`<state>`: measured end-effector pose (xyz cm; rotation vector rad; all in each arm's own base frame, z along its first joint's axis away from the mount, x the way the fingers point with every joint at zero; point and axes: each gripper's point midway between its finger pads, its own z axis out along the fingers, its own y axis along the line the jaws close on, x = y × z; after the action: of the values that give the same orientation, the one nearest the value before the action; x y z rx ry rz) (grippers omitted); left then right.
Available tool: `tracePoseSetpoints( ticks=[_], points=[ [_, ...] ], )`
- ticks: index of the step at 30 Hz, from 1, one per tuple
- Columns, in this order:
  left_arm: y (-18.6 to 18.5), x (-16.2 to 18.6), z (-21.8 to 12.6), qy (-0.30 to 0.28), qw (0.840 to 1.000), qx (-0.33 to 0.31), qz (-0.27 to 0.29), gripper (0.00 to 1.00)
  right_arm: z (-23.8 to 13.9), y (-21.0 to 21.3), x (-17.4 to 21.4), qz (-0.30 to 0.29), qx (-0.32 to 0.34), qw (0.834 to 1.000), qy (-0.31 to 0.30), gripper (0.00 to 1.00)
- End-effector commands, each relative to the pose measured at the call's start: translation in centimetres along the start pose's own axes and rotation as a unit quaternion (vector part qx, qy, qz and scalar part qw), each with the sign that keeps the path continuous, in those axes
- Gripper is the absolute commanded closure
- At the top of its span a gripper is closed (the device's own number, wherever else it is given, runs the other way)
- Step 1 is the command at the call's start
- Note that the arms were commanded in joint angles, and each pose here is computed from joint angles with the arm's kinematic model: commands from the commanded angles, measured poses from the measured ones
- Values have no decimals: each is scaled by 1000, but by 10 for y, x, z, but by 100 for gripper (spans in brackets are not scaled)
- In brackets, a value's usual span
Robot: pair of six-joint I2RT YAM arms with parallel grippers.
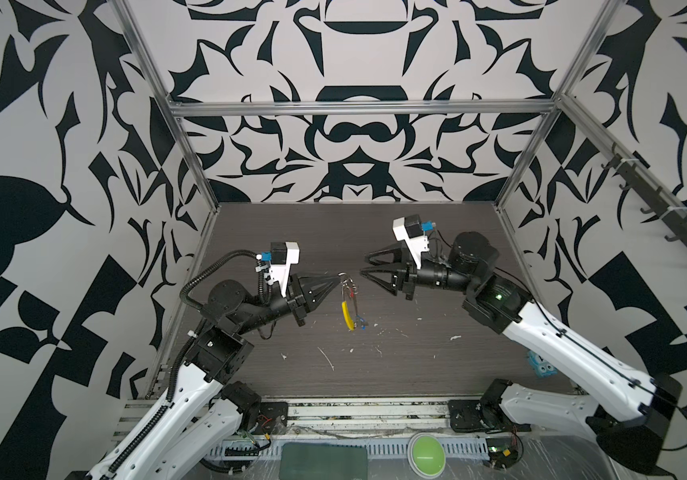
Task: Remove the keys from the keyring
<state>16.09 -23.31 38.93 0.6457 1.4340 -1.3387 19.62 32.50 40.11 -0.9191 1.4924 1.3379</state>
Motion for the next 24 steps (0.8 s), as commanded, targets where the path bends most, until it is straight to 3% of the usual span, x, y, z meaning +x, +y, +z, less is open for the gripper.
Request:
tracePoseSetpoints(
  ticks=[1, 7, 14, 24],
  points=[
    [-5, -4, -3, -10, 1000, 6, 14, 100, 5, 30, -37, 35, -92, 994, -51, 54],
    [-4, -6, -4, -17, 1000, 0, 16, 100, 12, 37, -34, 57, -120, 990, -48, 54],
    [-1, -7, -6, -25, 999, -8, 18, 100, 18, 40, -18, 58, -110, 992, -24, 62],
    [-6, -10, -9, -32, 999, -5, 23, 100, 22, 31, -7, 72, -92, 993, -12, 65]
  ],
)
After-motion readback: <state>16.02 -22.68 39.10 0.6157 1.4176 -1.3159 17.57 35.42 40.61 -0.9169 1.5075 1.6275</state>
